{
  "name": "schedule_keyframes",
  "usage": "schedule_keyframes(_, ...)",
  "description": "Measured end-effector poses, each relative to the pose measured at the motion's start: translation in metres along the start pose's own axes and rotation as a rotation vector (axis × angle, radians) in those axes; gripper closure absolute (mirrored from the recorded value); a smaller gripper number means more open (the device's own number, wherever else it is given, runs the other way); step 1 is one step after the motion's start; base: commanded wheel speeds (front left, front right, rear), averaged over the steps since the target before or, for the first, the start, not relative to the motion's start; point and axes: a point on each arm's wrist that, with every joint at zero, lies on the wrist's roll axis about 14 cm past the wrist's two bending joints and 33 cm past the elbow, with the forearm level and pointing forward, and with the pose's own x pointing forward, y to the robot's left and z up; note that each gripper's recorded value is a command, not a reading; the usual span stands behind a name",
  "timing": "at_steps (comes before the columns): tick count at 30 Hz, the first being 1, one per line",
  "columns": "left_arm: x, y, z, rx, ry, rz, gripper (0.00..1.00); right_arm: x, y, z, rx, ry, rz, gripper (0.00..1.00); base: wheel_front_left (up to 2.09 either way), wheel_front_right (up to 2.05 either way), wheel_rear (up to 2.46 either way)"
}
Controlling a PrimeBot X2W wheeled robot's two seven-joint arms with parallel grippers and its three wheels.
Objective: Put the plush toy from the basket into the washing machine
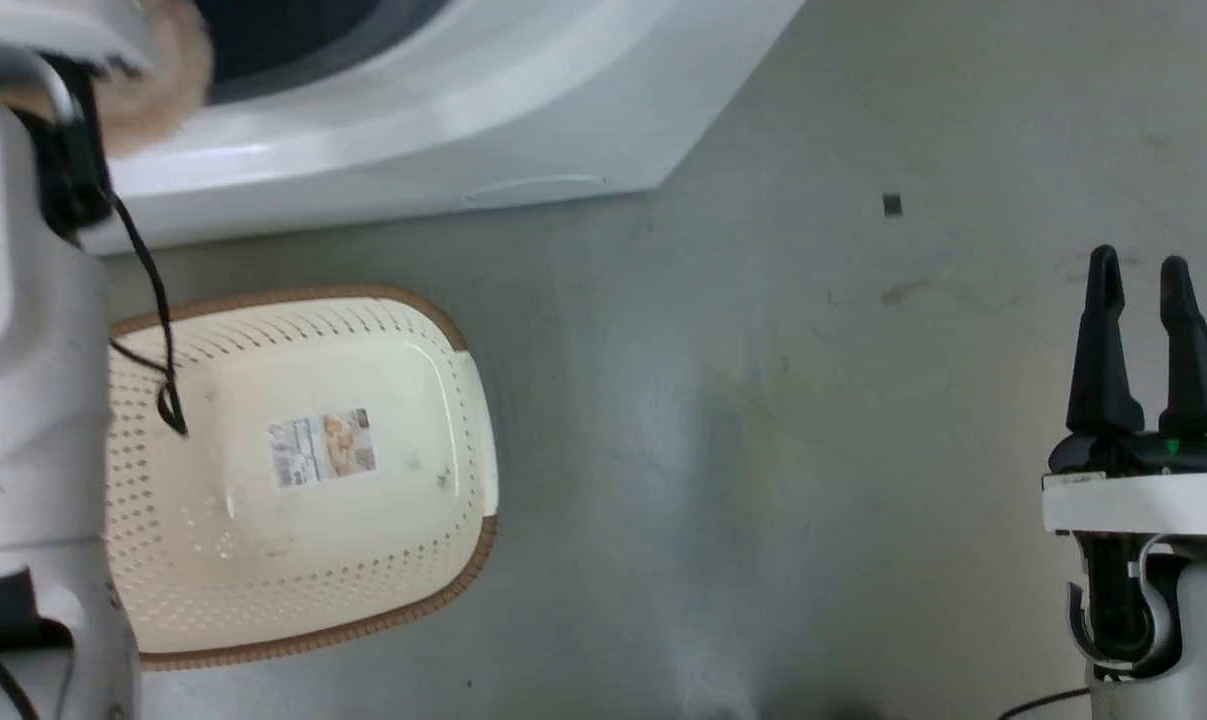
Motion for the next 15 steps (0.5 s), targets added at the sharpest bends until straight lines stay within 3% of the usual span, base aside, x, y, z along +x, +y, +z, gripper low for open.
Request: schedule_keyframes(15, 0.058, 0.004, -0.029, -0.062, -0.043, 0.047, 1.00, 0.009, -0.026, -0.034, -0.037, 0.072, -0.062, 0.00, 0.00, 0.00, 0.00)
